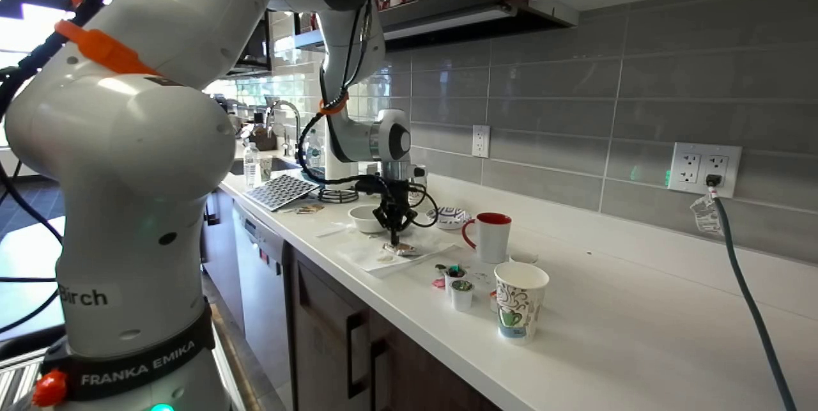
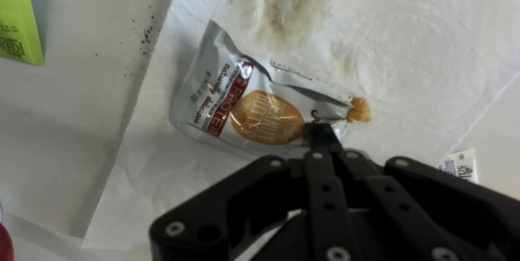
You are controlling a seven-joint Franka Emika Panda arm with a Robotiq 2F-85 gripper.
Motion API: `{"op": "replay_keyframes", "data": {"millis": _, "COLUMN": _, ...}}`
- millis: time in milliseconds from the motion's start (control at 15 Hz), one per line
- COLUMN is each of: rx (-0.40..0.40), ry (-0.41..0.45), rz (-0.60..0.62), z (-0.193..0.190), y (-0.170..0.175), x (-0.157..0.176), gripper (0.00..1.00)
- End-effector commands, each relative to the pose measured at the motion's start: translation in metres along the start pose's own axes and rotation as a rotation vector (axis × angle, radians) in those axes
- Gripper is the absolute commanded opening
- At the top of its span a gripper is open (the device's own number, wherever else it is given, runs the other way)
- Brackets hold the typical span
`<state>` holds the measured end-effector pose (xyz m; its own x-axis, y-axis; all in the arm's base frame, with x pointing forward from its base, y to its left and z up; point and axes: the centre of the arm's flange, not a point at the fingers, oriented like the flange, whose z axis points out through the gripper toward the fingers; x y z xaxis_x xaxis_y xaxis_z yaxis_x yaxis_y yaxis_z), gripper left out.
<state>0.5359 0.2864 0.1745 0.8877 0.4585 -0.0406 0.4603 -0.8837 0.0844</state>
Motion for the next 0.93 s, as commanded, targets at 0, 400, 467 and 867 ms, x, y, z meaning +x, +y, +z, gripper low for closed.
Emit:
{"op": "replay_keyframes", "data": {"millis": 0, "rx": 0.010, "ry": 0.001, "rz": -0.039, "z": 0.013, "y": -0.003, "x": 0.012, "gripper": 0.00}}
{"op": "replay_keyframes", "data": {"millis": 400, "rx": 0.034, "ry": -0.040, "rz": -0.071, "z": 0.033, "y": -0.002, "x": 0.021, "gripper": 0.00}}
{"op": "replay_keyframes", "data": {"millis": 467, "rx": 0.038, "ry": -0.061, "rz": -0.073, "z": 0.041, "y": -0.001, "x": 0.022, "gripper": 0.00}}
{"op": "replay_keyframes", "data": {"millis": 867, "rx": 0.066, "ry": -0.123, "rz": -0.054, "z": 0.057, "y": 0.007, "x": 0.028, "gripper": 0.00}}
